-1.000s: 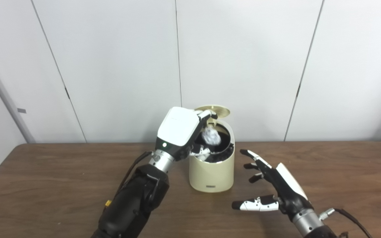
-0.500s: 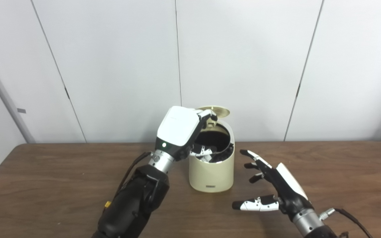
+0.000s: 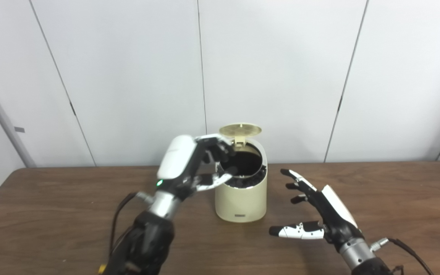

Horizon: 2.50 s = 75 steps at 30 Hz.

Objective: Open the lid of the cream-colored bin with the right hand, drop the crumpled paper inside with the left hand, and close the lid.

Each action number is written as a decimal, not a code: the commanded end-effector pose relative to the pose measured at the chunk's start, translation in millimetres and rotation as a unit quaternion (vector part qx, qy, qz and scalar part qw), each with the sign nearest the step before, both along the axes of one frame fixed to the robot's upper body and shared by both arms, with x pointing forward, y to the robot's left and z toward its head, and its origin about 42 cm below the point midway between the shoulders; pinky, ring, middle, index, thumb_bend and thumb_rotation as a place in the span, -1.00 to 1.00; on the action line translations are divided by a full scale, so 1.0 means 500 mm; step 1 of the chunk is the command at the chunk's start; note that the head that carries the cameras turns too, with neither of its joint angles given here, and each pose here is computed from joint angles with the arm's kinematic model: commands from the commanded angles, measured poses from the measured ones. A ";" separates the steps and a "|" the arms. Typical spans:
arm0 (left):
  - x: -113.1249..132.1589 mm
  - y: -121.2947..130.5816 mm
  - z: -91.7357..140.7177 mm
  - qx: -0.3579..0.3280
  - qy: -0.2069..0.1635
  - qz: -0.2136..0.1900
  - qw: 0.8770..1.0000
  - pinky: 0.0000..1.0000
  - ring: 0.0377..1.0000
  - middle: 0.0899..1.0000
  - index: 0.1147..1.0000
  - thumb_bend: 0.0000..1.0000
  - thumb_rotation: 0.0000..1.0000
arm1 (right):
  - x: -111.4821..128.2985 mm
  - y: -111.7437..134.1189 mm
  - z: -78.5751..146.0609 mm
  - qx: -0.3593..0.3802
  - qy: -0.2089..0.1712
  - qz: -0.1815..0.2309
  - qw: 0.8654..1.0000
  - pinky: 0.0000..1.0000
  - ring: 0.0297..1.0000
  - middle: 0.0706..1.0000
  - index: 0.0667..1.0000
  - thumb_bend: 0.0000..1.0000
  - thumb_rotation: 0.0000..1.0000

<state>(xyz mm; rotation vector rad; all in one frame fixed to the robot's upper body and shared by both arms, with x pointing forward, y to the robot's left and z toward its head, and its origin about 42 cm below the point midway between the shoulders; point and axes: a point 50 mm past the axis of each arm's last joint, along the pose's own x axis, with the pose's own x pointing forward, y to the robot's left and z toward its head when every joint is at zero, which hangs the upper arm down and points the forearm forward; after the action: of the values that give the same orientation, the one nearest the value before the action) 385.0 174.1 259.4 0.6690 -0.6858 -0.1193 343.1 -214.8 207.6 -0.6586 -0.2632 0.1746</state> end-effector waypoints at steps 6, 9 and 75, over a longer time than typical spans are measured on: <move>-0.048 0.064 0.016 -0.113 -0.028 -0.019 0.993 -0.10 0.17 0.30 0.34 0.30 -0.82 | 0.021 -0.001 0.053 0.006 -0.059 0.009 0.998 0.42 0.72 0.87 0.80 0.50 -0.44; -0.067 0.088 0.000 -0.151 -0.008 -0.023 0.988 -0.03 0.22 0.32 0.41 0.29 -0.84 | 0.024 -0.003 0.054 0.011 -0.064 0.007 0.998 0.43 0.72 0.86 0.79 0.52 -0.44; -0.178 0.143 -0.199 -0.173 0.137 0.034 0.975 0.07 0.28 0.33 0.48 0.38 -0.90 | 0.190 0.077 0.303 -0.149 -0.166 0.103 0.969 0.54 0.79 0.41 0.27 0.23 0.11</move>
<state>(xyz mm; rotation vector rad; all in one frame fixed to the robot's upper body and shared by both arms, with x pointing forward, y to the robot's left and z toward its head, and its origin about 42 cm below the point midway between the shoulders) 294.1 249.0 145.6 0.3335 -0.3376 -0.0242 441.8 -174.1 335.3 -0.9650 -0.5536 0.3296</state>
